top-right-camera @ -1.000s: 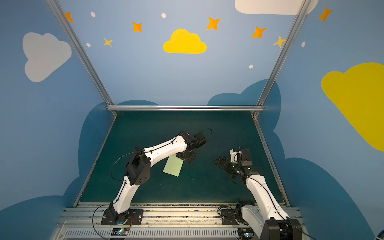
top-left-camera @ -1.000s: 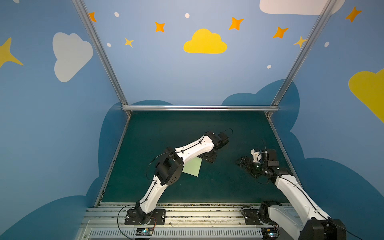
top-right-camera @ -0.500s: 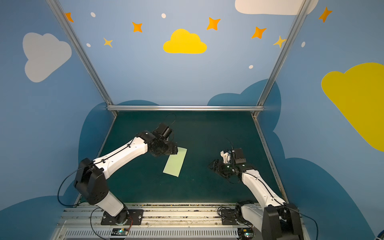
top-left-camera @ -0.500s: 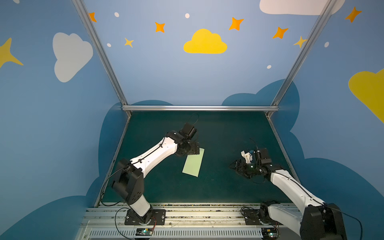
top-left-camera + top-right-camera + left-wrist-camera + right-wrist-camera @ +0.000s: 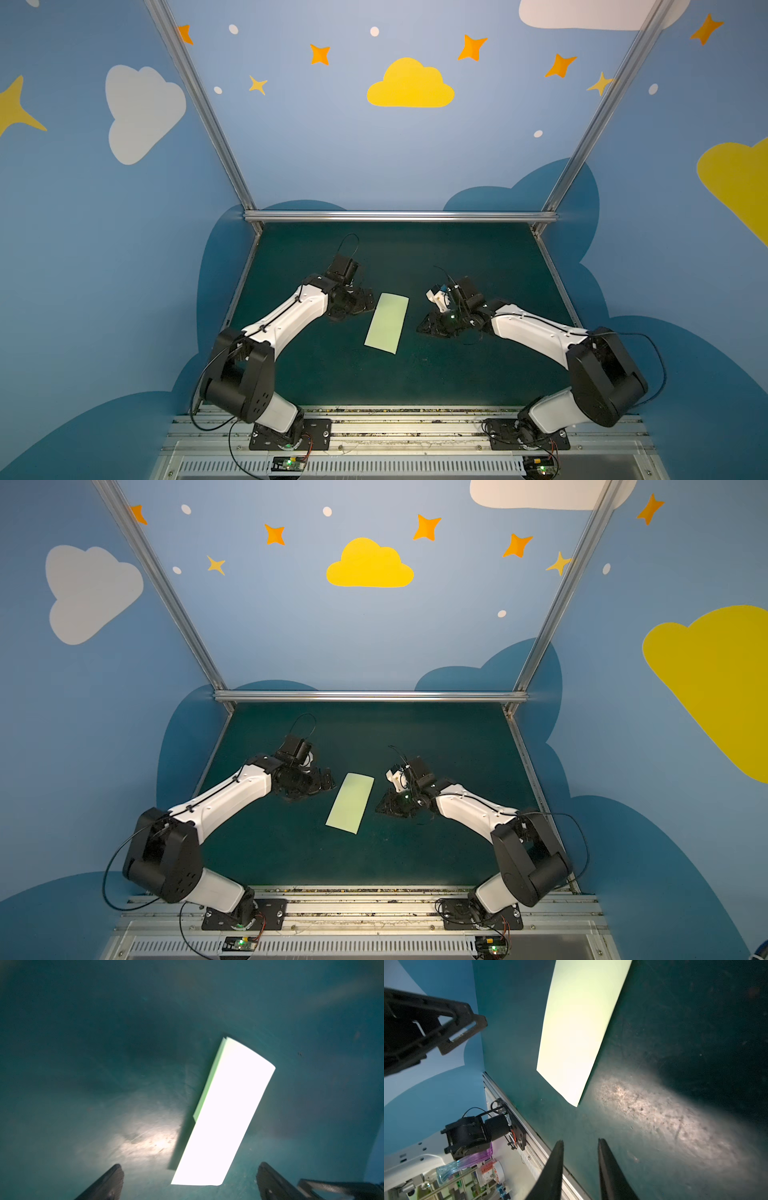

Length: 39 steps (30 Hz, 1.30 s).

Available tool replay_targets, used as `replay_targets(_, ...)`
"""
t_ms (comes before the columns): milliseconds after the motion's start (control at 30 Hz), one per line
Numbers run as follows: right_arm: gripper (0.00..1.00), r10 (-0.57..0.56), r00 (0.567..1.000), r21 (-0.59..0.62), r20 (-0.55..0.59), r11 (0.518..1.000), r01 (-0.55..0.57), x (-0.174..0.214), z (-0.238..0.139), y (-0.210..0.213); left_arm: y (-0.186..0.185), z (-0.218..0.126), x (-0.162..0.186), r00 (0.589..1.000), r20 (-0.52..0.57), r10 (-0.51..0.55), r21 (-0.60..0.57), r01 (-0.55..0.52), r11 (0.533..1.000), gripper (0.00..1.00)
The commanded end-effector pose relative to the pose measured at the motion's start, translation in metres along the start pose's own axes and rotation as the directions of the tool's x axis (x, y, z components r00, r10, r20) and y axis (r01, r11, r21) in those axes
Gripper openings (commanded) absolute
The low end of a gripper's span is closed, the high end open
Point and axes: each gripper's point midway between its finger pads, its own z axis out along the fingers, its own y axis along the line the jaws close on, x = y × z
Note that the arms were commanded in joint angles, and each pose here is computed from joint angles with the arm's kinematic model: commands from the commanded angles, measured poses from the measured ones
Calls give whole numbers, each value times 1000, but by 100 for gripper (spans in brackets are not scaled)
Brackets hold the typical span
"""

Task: Fold a paper plane with a square sheet of paper (fold left side to right side)

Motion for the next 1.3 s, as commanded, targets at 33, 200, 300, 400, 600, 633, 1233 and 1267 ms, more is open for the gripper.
replay_targets(33, 38, 5, 1000, 21, 24, 1000, -5, -4, -1, -2, -10, 25, 16, 994, -110, 24, 85, -14, 996, 100)
replay_targets(200, 44, 1, 1000, 35, 24, 999, -2, 5, -5, -9, -12, 47, 25, 985, -169, 20, 113, -1, 994, 99)
replay_targets(300, 46, -2, 1000, 37, 23, 999, 1, 10, -8, -11, -15, 57, 34, 977, -212, 19, 136, 10, 991, 95)
replay_targets(400, 47, 0, 1000, 40, 22, 999, -1, 14, -10, -15, -19, 65, 45, 969, -246, 20, 161, 21, 987, 88)
replay_targets(600, 48, 0, 1000, 50, 29, 999, -1, 18, -20, -20, -41, 67, 71, 961, -276, 31, 238, 37, 971, 82)
replay_targets(633, 48, 1, 1000, 50, 31, 999, -3, 18, -22, -21, -47, 67, 76, 959, -280, 40, 254, 34, 966, 81)
replay_targets(1233, 60, -153, 988, 209, -17, 966, 153, 30, -31, -31, -45, 49, 59, 981, -192, 40, 200, -1, 980, 93)
replay_targets(1267, 61, -180, 983, 229, -23, 957, 181, 30, -30, -29, -42, 49, 56, 981, -192, 30, 194, 8, 981, 93)
